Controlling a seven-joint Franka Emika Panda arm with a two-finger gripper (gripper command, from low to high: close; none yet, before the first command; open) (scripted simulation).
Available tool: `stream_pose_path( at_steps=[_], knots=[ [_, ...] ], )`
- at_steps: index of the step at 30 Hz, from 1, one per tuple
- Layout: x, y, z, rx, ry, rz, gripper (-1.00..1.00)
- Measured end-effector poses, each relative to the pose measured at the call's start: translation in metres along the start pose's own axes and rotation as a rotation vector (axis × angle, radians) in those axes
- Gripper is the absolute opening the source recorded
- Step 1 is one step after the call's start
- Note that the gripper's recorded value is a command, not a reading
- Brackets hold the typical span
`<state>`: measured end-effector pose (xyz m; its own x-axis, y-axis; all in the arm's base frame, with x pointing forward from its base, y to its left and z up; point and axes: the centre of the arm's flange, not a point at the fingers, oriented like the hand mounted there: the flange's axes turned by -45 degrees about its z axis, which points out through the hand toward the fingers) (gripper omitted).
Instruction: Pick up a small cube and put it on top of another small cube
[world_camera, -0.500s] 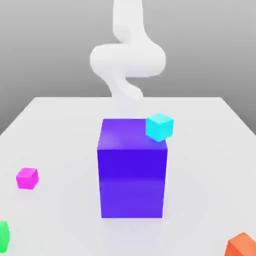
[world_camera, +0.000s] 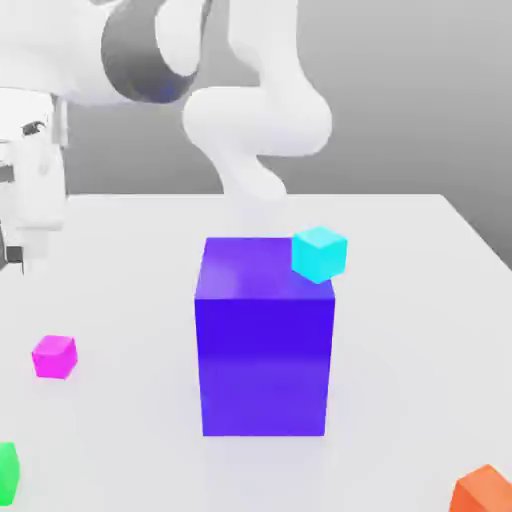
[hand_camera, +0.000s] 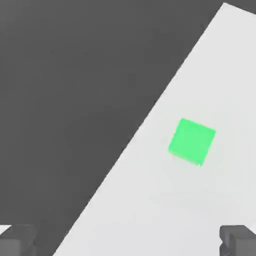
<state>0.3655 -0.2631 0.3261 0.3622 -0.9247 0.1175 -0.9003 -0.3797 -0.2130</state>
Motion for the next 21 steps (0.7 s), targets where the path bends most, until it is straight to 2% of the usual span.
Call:
stream_pose_path(
  at_steps=[7,16,17,21],
  knots=[
    [-0.006,0.152,0.094,-0.215,-0.056,0.472,0.0],
    [-0.018,0.176,0.159,-0.242,-0.057,0.505,0.0],
    [-0.019,0.177,0.164,-0.241,-0.059,0.506,-1.0],
    [-0.019,0.177,0.164,-0.241,-0.058,0.506,-1.0]
  ],
)
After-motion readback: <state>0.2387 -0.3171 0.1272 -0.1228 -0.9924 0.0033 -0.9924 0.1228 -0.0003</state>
